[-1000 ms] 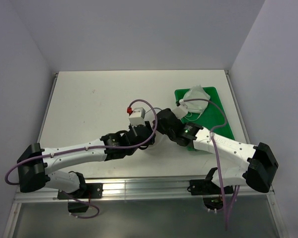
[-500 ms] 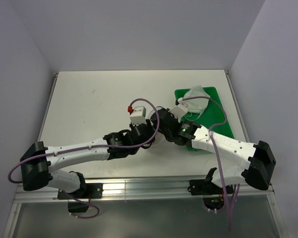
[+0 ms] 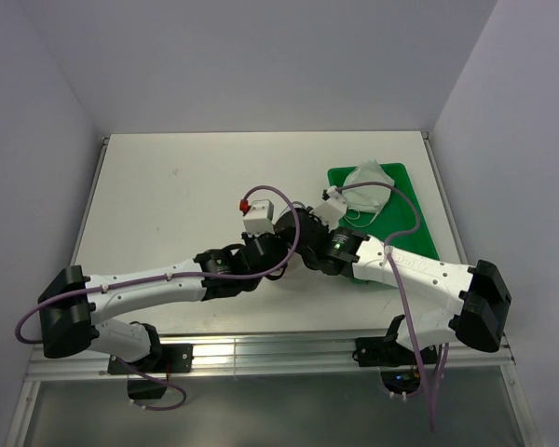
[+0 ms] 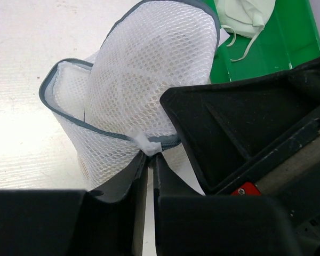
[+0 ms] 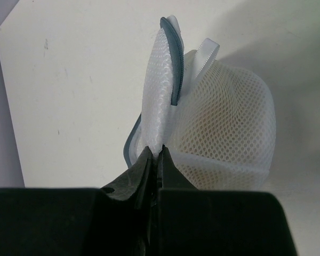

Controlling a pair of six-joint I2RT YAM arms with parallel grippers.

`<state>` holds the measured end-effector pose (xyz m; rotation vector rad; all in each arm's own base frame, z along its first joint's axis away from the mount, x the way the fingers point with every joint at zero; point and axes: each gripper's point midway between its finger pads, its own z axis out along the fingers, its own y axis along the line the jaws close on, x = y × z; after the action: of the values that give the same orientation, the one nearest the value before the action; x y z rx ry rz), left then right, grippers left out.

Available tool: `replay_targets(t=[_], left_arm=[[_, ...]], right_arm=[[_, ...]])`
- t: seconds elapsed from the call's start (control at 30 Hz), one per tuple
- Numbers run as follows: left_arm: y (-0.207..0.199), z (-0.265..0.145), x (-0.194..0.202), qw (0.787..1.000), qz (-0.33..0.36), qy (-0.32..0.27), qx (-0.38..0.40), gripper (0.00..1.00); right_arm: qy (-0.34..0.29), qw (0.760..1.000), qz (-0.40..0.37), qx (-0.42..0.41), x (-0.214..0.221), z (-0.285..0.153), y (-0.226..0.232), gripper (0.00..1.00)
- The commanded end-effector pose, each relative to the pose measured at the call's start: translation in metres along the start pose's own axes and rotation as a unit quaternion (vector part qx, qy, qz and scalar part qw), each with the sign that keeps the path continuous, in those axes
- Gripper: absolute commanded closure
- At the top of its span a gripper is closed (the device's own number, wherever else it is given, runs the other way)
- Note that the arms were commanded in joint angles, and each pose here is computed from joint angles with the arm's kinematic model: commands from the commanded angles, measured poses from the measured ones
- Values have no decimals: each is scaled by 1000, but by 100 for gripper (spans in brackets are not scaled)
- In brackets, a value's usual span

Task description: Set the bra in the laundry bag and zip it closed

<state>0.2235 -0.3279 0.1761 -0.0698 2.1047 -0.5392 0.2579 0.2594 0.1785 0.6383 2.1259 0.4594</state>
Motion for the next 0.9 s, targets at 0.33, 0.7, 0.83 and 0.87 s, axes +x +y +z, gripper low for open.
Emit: replay_targets(t=[0.33, 0.7, 0.83, 0.87], left_arm=[[-2, -27, -34, 998, -34, -37, 29, 100], [37, -40, -20, 999, -33, -19, 18, 100], [46, -44, -14, 999, -29, -12, 24, 100], [49, -43, -12, 999, -27, -9, 21, 100]], right_arm=[[21, 999, -25, -40, -3, 0, 17, 100], [57, 993, -71, -77, -21, 30, 13, 100], [70, 990, -94, -80, -22, 43, 14, 100], [72, 990, -98, -77, -20, 47, 13, 100]])
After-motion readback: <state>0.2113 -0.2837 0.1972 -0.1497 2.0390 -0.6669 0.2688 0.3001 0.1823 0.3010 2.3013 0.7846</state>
